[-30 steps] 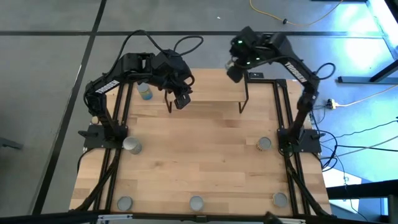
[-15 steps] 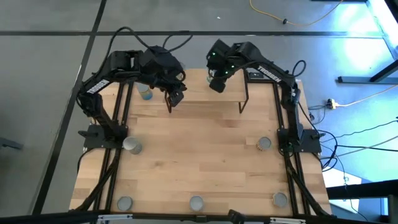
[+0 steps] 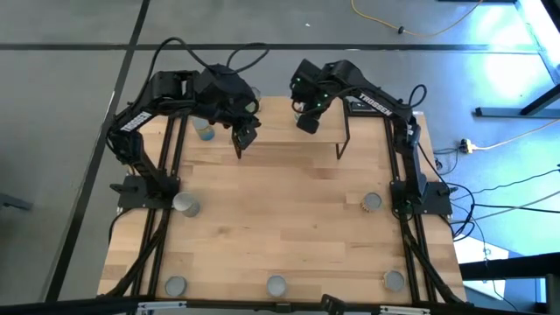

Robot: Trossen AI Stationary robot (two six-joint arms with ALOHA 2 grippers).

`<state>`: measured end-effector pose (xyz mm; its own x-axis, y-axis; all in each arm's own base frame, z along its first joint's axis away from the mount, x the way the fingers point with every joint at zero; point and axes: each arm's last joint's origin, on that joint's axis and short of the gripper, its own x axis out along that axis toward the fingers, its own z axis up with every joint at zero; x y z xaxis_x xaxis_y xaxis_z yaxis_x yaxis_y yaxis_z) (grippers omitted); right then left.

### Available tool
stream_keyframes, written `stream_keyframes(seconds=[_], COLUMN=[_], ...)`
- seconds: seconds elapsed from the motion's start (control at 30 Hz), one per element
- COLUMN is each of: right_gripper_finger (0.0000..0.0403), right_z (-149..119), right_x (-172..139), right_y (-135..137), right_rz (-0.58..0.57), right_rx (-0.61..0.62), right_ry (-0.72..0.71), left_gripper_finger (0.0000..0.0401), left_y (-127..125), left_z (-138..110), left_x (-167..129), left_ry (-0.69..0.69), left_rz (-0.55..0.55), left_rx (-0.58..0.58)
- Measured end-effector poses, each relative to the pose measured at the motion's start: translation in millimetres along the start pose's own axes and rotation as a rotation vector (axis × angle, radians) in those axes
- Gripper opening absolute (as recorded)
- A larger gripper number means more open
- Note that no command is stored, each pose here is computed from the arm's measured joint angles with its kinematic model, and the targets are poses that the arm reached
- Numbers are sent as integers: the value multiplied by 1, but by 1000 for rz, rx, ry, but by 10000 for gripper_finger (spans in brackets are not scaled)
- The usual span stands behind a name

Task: Pick and place cans onto a shelf
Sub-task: Put the canned mixed vegetable on the shelf

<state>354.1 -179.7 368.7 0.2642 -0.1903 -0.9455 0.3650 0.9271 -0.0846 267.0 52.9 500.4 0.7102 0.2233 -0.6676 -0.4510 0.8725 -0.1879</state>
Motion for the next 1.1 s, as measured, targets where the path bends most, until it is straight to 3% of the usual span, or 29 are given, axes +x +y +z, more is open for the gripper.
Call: stream_keyframes(seconds=[0.77,0.93,1.1], right_gripper_finger=[87,88,63], right_z=[6,4,-10], right_x=[-1,-24,-64], right_y=[-1,2,2], right_rz=[-2,96,94], right_rx=[1,-48,-57], right_ry=[-69,-175,-288], left_gripper_finger=[61,61,61], left_y=[0,0,1], left_z=[0,-1,-4], left_x=[0,0,0], left_ry=[4,7,40], left_rz=[1,1,11], left_rx=[4,4,8])
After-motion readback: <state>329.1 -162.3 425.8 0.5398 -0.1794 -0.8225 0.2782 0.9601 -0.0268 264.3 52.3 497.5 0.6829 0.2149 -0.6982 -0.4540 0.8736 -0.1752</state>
